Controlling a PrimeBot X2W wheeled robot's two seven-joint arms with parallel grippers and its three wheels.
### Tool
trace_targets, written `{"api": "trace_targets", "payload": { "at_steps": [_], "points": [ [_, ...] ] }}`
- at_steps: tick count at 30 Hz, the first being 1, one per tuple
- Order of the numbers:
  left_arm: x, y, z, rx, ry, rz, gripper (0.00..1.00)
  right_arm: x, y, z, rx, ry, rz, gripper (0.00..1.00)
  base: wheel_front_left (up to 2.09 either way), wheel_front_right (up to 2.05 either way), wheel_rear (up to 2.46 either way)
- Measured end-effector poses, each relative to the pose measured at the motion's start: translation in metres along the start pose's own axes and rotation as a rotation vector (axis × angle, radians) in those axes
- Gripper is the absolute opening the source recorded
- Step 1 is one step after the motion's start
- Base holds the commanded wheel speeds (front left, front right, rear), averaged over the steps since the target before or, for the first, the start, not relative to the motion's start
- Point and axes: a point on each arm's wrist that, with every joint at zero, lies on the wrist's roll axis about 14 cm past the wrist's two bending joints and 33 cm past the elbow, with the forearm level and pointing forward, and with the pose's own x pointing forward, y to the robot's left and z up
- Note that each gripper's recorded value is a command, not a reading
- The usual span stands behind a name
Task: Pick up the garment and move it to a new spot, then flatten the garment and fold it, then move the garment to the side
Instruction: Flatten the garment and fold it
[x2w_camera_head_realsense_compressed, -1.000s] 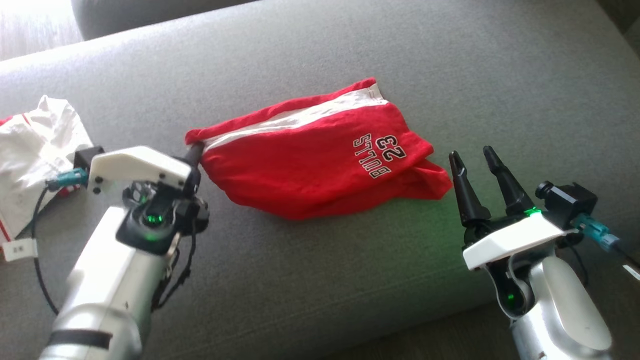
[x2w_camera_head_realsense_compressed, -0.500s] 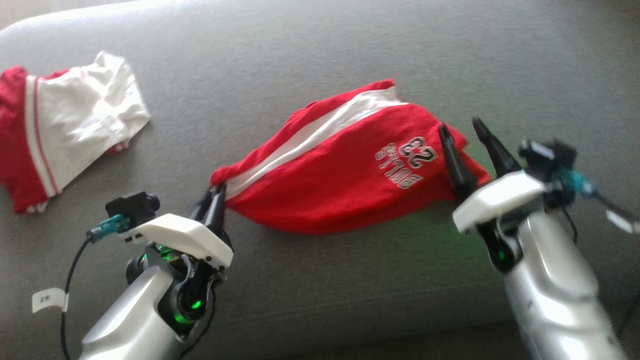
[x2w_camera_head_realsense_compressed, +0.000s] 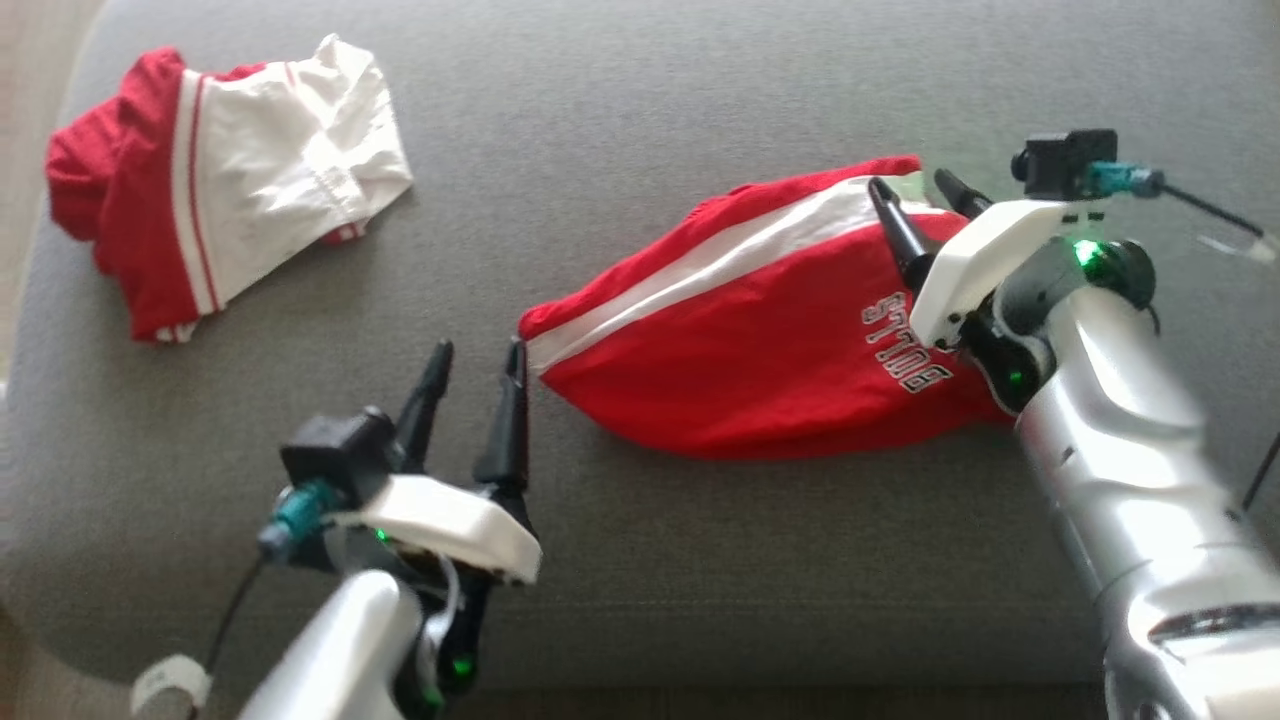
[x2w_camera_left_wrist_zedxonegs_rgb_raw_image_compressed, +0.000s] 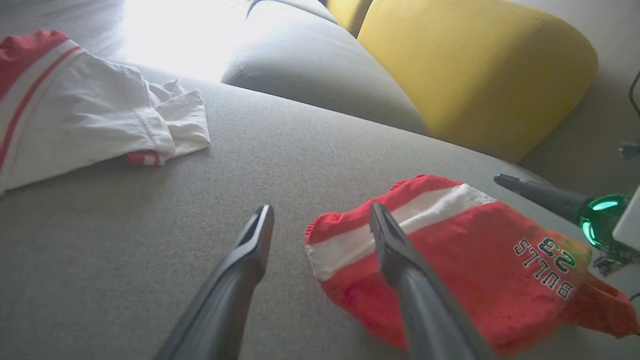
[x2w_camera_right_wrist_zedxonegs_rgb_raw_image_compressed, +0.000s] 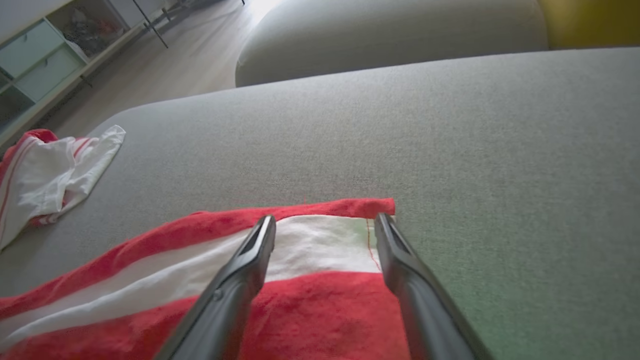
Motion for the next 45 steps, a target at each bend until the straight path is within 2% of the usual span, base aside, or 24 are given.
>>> {"api": "trace_targets", "payload": {
  "at_steps": [10,11,12,13,25,31,37,38,41,45],
  "points": [
    [-0.007,-0.004,0.01,-0.006,-0.06,0.006,1.0,0.009,0.01,-0.046,-0.087,0.226,0.013,1.0,0.0,0.0,0.0],
    [-0.008,0.0,0.011,-0.003,-0.064,0.015,1.0,0.01,0.011,-0.048,-0.096,0.233,0.016,0.63,0.0,0.0,0.0],
    [-0.009,0.002,0.011,0.003,-0.064,0.021,1.0,0.01,0.012,-0.048,-0.107,0.23,0.019,0.06,0.0,0.0,0.0],
    [-0.01,0.003,0.01,0.007,-0.061,0.022,1.0,0.011,0.013,-0.046,-0.122,0.225,0.023,0.0,0.0,0.0,0.0],
    [-0.013,-0.004,0.007,0.026,-0.066,-0.001,1.0,-0.006,0.003,-0.022,-0.201,0.083,0.015,0.0,0.0,0.0,0.0],
    [-0.015,-0.01,0.006,0.035,-0.066,-0.023,1.0,-0.043,-0.009,-0.068,-0.153,0.104,-0.004,0.0,0.0,0.0,0.0],
    [-0.019,-0.016,0.003,0.04,-0.059,-0.044,1.0,-0.075,0.0,-0.092,-0.084,0.102,0.017,0.0,0.0,0.0,0.0],
    [-0.019,-0.016,0.003,0.039,-0.057,-0.044,1.0,-0.081,0.001,-0.096,-0.069,0.11,0.017,1.0,0.0,0.0,0.0],
    [-0.019,-0.013,0.005,0.042,-0.063,-0.038,1.0,-0.097,-0.001,-0.101,-0.059,0.113,0.004,1.0,0.0,0.0,0.0],
    [-0.02,-0.013,0.004,0.047,-0.062,-0.036,1.0,-0.11,-0.003,-0.077,-0.074,0.065,-0.012,1.0,0.0,0.0,0.0]
  ]
}}
